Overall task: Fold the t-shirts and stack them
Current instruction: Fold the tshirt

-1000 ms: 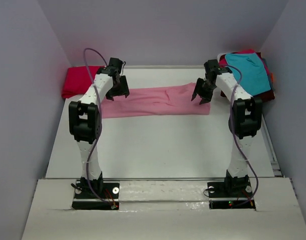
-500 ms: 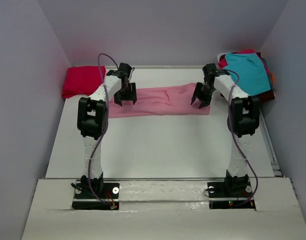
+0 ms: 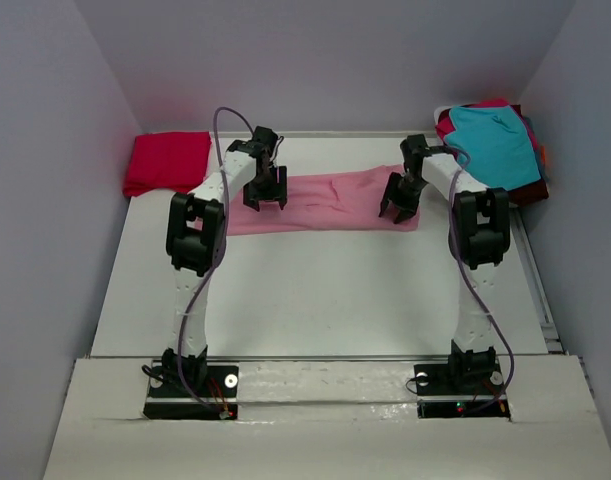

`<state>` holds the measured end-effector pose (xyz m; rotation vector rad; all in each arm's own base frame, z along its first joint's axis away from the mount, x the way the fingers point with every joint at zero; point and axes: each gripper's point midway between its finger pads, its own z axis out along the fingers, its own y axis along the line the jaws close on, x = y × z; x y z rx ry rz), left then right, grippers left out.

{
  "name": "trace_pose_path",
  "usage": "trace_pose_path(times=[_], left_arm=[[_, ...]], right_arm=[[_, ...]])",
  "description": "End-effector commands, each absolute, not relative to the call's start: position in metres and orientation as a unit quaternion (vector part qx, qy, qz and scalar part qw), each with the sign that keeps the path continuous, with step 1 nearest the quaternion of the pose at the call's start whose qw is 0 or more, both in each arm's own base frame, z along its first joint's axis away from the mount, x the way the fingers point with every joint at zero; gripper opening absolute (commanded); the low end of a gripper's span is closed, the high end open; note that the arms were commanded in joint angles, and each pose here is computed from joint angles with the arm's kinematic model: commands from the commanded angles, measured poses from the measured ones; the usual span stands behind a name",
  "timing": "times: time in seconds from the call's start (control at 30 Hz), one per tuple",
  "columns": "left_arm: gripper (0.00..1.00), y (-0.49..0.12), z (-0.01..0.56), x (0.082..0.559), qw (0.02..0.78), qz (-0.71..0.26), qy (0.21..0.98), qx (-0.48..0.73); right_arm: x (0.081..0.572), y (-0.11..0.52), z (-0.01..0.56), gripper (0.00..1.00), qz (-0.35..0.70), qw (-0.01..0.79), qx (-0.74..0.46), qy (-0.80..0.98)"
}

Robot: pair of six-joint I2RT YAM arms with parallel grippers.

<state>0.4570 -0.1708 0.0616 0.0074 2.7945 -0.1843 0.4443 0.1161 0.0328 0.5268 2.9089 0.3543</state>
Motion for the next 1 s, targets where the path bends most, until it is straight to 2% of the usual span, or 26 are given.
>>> trace_pose_path(times=[0.0,0.3,0.5,0.57,0.77,0.97], left_arm=[[0.76,-0.184,0.07,0.467,0.18,-0.092,0.979,0.02],[0.76,-0.187,0.047,0.472,0.167,-0.078,0.983,0.023],[0.76,-0.176,0.038,0.466,0.16,-0.036,0.986,0.02],[0.76,-0.16,0.038,0.464,0.164,0.004,0.986,0.011],[0.76,-0.143,0.026,0.442,0.137,0.041,0.99,0.003],[0.76,-0.161,0.011,0.409,0.107,0.051,0.992,0.042]], right_arm=[[0.462,0.12,0.035,0.56,0.116,0.104,0.174,0.972],[0.486,0.118,0.036,0.56,0.105,0.119,0.171,0.972],[0.495,0.1,0.026,0.57,0.081,0.114,0.189,0.972],[0.5,0.095,0.025,0.57,0.084,0.115,0.199,0.97],[0.516,0.084,0.017,0.59,0.086,0.11,0.212,0.967],[0.518,0.077,0.008,0.6,0.09,0.1,0.22,0.966]])
